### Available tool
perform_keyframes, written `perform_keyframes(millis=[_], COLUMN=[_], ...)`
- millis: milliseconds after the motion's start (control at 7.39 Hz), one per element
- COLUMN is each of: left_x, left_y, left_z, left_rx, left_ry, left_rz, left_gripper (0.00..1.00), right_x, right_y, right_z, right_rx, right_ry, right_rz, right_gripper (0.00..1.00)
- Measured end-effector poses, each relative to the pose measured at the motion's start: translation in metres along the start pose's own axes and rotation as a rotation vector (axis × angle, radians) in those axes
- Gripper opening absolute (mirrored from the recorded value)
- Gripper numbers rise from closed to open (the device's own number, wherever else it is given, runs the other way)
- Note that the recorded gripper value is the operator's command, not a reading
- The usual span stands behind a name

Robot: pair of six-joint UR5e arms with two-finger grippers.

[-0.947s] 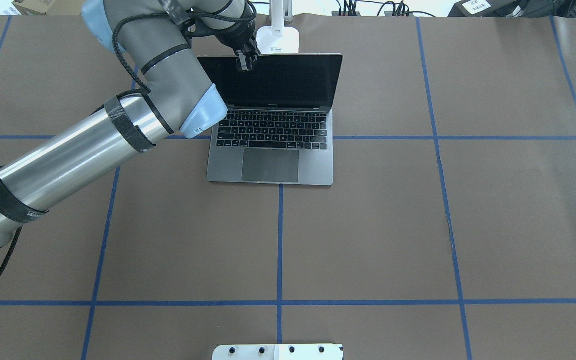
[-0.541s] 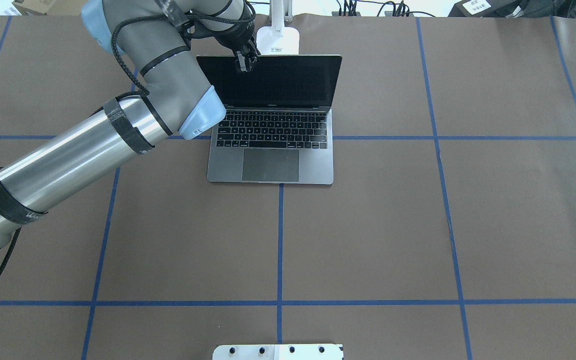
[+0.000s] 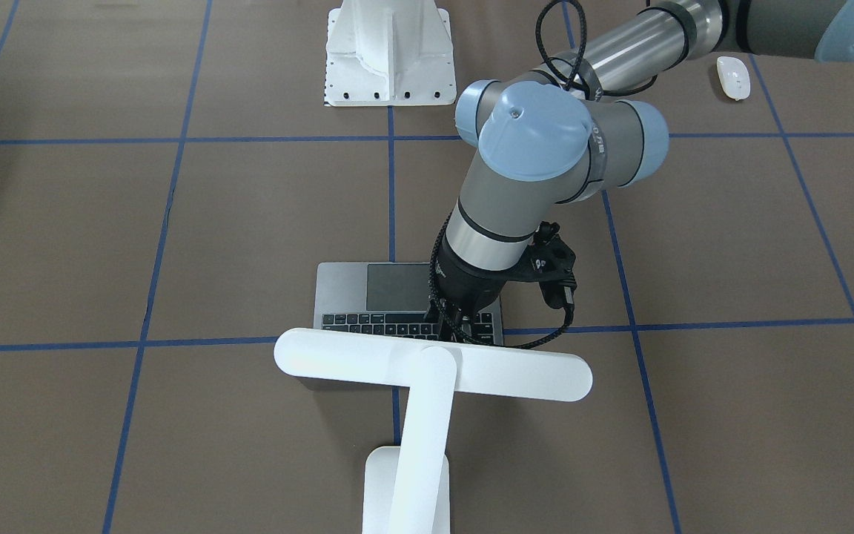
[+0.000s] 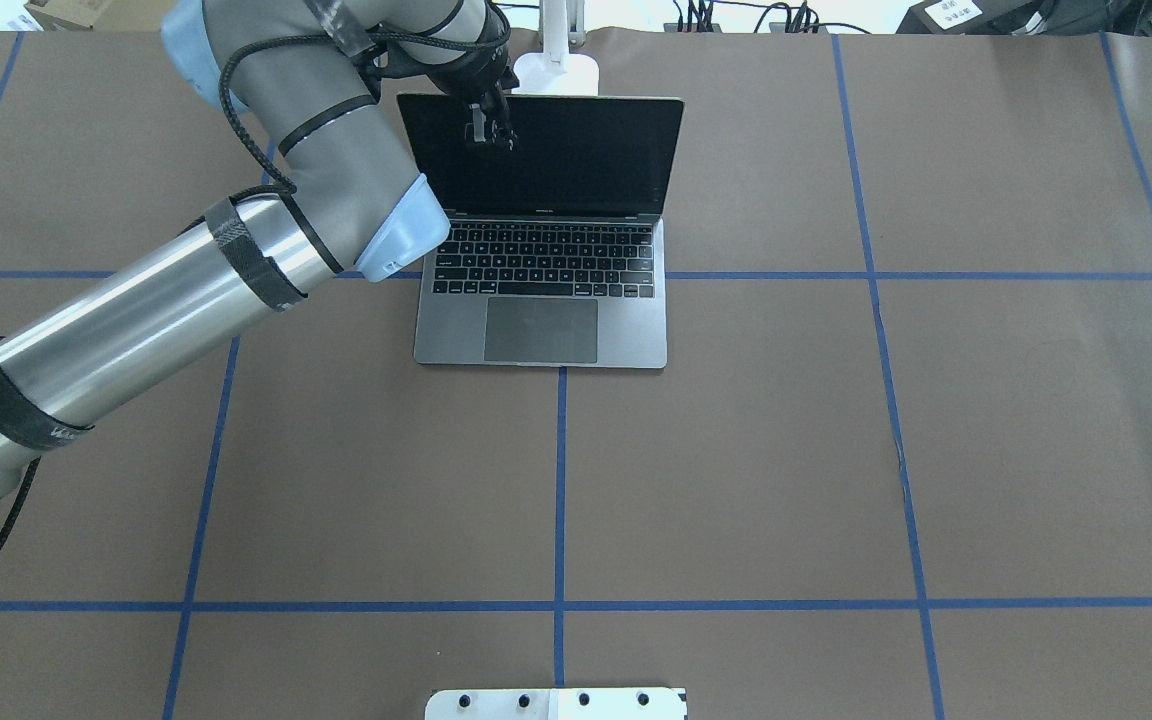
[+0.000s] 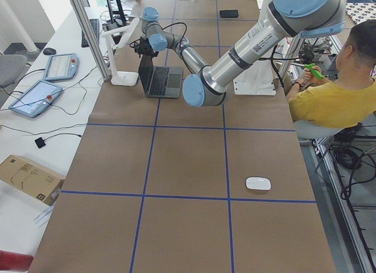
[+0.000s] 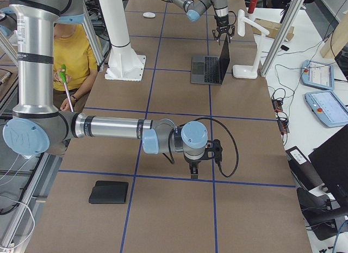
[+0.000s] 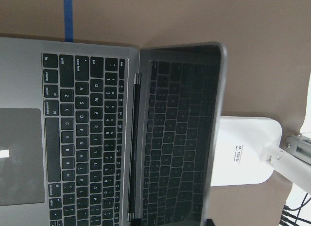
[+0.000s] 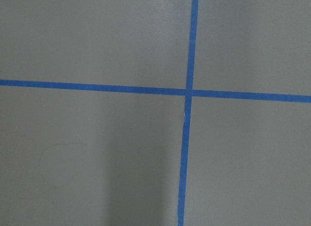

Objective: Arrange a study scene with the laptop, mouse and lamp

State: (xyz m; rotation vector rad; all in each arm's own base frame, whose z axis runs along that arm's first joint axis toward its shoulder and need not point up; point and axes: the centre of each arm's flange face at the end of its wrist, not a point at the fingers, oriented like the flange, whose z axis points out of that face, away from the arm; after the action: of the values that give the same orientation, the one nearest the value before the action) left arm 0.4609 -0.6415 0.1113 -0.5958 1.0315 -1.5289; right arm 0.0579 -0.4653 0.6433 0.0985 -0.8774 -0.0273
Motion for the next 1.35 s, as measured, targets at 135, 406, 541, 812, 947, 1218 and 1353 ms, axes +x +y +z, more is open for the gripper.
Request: perform_keyframes(millis=[135,406,541,812,947,1218,1353], left_x=[0.0,-0.008,-0.02,-0.061,-0.079,-0.096,-0.093], left_y=[0.002,0.0,-0.011,-0.064,-0.098,-0.178,-0.227], left_z=[-0.004,-0.022,-0.036,-0.07,-0.088,-0.118,-0.131], left_rx=[-0.007,-0.038,-0.061,-0.09,-0.085,-0.016,0.029], left_ry=[0.003,0.017,0.028,0.044,0.044,0.024,-0.002], left_rz=[0.008,0.042,0.085,0.279,0.413,0.687,0.817], left_gripper=[1.0,1.0,1.0,1.0,1.0,1.0,1.0], right_x=[0.0,0.0,0.0,0.0,0.0,-0.002,-0.005], right_y=[0.0,0.0,0.0,0.0,0.0,-0.001,0.0], right_z=[0.0,0.0,0.0,0.0,0.0,-0.002,-0.004], right_rx=[0.0,0.001,0.0,0.001,0.001,0.004,0.009], right_ry=[0.0,0.0,0.0,0.0,0.0,0.0,-0.002], right_rz=[0.0,-0.001,-0.001,-0.001,-0.001,-0.007,-0.014], right_gripper=[1.0,1.0,1.0,1.0,1.0,1.0,1.0])
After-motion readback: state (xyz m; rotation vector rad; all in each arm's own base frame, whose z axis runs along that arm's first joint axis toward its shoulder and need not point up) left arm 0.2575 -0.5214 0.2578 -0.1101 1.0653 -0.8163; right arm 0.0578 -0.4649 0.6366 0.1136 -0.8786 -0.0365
